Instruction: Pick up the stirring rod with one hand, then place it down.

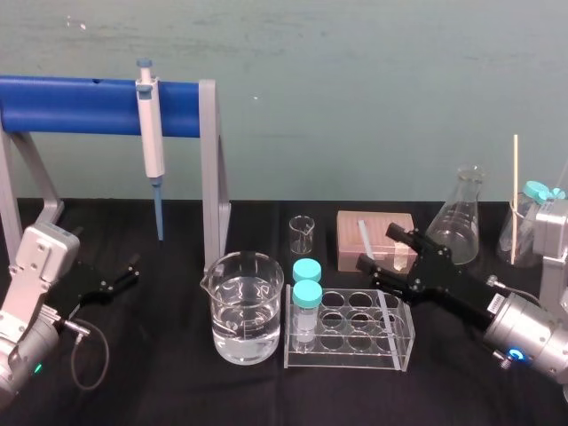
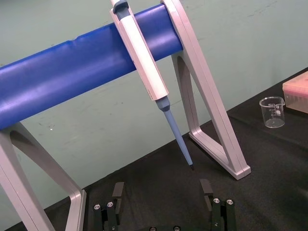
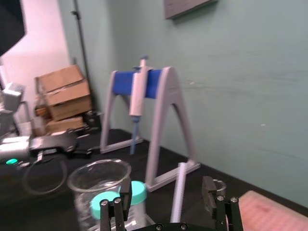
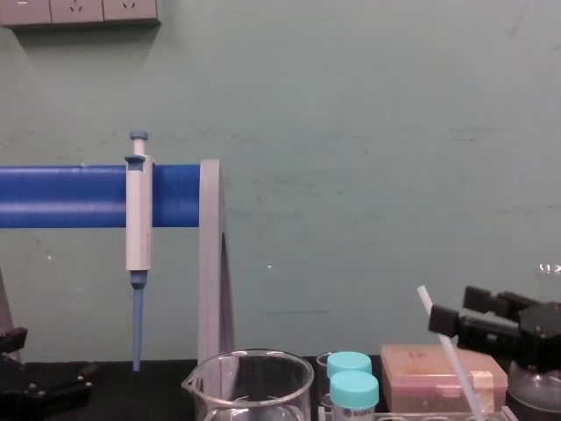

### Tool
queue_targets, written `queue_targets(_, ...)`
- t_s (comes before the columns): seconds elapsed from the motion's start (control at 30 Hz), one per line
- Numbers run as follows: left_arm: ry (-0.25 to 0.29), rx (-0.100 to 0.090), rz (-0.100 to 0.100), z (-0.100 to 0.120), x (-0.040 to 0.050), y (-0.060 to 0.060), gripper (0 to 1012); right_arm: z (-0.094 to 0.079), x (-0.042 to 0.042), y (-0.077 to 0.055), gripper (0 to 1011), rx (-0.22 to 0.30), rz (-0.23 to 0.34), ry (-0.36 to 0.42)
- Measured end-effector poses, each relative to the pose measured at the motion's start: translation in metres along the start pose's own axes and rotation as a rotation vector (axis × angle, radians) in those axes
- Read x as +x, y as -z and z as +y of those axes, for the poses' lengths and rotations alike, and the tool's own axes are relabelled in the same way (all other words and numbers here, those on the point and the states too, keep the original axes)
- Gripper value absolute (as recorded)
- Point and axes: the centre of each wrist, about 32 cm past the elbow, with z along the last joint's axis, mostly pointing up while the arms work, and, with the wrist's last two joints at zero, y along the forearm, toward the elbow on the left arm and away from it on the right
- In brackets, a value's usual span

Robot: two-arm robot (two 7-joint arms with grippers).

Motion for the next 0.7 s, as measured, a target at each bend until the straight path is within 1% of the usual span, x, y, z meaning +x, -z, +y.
queue_targets(0.03,0.0,0.0,0.0,0.0,0.0,0.0,1000,0.0,0.0001,0.0,934,0.003,0.0,0.011)
queue_targets(0.13,0.0,0.0,0.0,0.0,0.0,0.0,1000,-0.001,-0.0006,-0.002,1003,0.024,-0.012,0.083)
queue_targets(0.17,0.0,0.0,0.0,0.0,0.0,0.0,1000,-0.002,-0.0013,-0.004,1003,0.035,-0.029,0.144)
queue_targets(0.23,0.0,0.0,0.0,0.0,0.0,0.0,1000,-0.002,-0.0028,-0.005,1003,0.041,-0.049,0.214)
queue_targets(0.3,0.0,0.0,0.0,0.0,0.0,0.0,1000,-0.003,-0.0063,-0.007,1003,0.024,-0.085,0.364)
queue_targets(0.33,0.0,0.0,0.0,0.0,0.0,0.0,1000,-0.003,-0.0063,-0.007,1003,0.024,-0.085,0.364)
queue_targets(0.37,0.0,0.0,0.0,0.0,0.0,0.0,1000,-0.003,-0.0074,-0.006,1003,0.01,-0.092,0.405)
queue_targets(0.4,0.0,0.0,0.0,0.0,0.0,0.0,1000,-0.004,-0.0096,-0.005,1003,-0.025,-0.099,0.475)
queue_targets(0.47,0.0,0.0,0.0,0.0,0.0,0.0,1000,-0.004,-0.0113,-0.004,1003,-0.065,-0.103,0.531)
queue_targets(0.53,0.0,0.0,0.0,0.0,0.0,0.0,1000,-0.004,-0.0143,-0.001,1003,-0.13,-0.102,0.597)
queue_targets(0.57,0.0,0.0,0.0,0.0,0.0,0.0,1000,-0.004,-0.0143,-0.001,1003,-0.13,-0.102,0.597)
queue_targets(0.6,0.0,0.0,0.0,0.0,0.0,0.0,1000,-0.004,-0.0156,0.001,1003,-0.153,-0.098,0.614)
queue_targets(0.67,0.0,0.0,0.0,0.0,0.0,0.0,1000,-0.004,-0.0171,0.003,1003,-0.172,-0.09,0.627)
queue_targets(0.7,0.0,0.0,0.0,0.0,0.0,0.0,1000,-0.004,-0.0171,0.003,1003,-0.172,-0.09,0.627)
